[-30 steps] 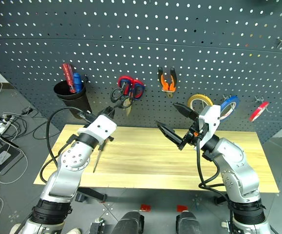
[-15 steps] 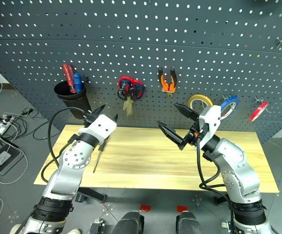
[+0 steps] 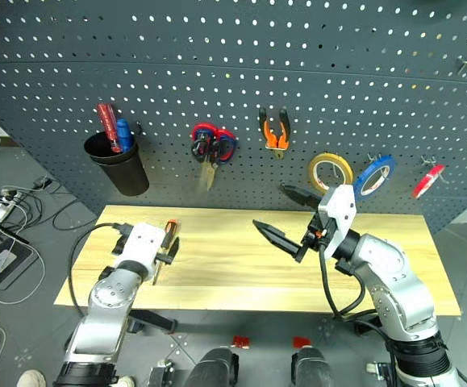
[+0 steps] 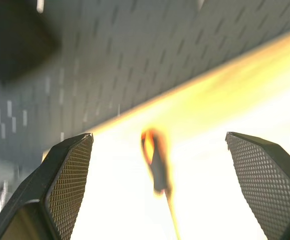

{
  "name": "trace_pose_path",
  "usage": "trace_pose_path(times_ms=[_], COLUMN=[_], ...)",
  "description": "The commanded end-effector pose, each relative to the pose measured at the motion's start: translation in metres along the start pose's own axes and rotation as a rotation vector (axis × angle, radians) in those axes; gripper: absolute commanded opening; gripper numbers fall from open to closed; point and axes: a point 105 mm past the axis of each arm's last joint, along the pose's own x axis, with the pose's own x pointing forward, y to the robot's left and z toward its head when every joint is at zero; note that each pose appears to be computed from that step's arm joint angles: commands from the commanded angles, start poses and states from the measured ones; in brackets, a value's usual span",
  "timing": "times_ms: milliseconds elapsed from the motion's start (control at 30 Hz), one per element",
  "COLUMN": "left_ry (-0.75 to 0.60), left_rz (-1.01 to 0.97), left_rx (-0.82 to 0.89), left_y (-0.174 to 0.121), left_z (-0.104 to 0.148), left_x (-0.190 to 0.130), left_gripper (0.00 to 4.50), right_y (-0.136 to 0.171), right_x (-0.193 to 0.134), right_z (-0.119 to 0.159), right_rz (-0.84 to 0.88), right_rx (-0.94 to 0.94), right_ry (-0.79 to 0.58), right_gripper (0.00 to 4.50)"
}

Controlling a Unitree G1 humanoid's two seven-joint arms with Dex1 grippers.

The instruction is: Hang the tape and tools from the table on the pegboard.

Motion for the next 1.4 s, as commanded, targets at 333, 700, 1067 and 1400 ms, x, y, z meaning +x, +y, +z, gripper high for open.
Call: trace_pose_path(times_ms=[333,700,1067,1400], left_ry=[0.126,0.165,0.203,0.249], left_rz=[0.041,-0.134,-0.168,-0.146], left_rx=[-0.058,-0.164,-0.109,-0.091], left_y=[0.083,0.065,0.059,0.061], left_z=[0.001,0.020,0.026,0.023], left_x=[0.030,0.067,0.083,0.084], left_gripper=[4.47,4.47,4.47,2.35], right_y=[0.014,0.011,0.009,0.002], right_x=[0.027,0.032,0.029,0.026], right_z=[0.008,0.011,0.009,0.003], right_rz=[0.128,0.118,0.077,0.046], right_rx=[-0.027,-0.007,0.016,0.022], right_ry=[0.043,0.054,0.059,0.072], right_gripper=[4.50,4.50,4.50,4.50])
